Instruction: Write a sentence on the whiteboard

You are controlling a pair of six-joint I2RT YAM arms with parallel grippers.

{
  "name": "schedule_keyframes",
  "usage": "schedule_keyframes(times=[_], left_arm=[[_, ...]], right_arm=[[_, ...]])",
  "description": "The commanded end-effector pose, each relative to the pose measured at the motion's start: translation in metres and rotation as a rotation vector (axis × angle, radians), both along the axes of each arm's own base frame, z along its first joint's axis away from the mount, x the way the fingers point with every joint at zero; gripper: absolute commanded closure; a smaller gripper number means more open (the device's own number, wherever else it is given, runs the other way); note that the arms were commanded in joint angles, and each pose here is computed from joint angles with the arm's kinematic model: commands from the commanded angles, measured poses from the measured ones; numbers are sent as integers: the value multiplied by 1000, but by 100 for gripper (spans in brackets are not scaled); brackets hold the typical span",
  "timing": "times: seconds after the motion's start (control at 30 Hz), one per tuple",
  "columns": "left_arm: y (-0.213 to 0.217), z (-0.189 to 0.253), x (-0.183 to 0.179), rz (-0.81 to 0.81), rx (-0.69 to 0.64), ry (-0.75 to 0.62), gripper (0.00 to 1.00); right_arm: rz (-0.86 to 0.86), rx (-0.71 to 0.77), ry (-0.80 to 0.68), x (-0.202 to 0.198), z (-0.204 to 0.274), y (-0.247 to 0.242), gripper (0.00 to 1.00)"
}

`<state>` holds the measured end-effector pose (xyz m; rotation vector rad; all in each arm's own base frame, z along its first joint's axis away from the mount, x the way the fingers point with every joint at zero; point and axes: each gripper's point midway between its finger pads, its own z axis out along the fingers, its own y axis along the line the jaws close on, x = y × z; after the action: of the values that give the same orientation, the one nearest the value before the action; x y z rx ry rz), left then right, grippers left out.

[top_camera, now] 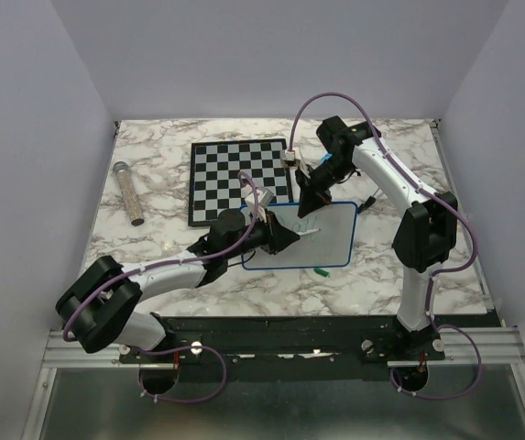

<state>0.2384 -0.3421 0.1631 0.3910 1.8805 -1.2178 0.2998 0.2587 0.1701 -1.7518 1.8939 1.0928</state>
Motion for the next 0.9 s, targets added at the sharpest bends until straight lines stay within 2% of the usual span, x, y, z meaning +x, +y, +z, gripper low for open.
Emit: schedule_keyframes(times=[0.0, 0.13, 0.43, 0.87], left_arm=[[0, 55, -7, -48, -144, -94, 100], [15, 75, -16, -61, -165, -124, 100], [51, 85, -34, -87, -48, -154, 100], [48, 67, -49, -146, -63, -132, 100]], right_arm=[[25, -33, 77, -14, -12, -3, 100], [25, -35, 74, -13, -13, -3, 99], [18, -29, 78, -12, -12, -1, 100], [11, -34, 79, -12, -12, -2, 99]])
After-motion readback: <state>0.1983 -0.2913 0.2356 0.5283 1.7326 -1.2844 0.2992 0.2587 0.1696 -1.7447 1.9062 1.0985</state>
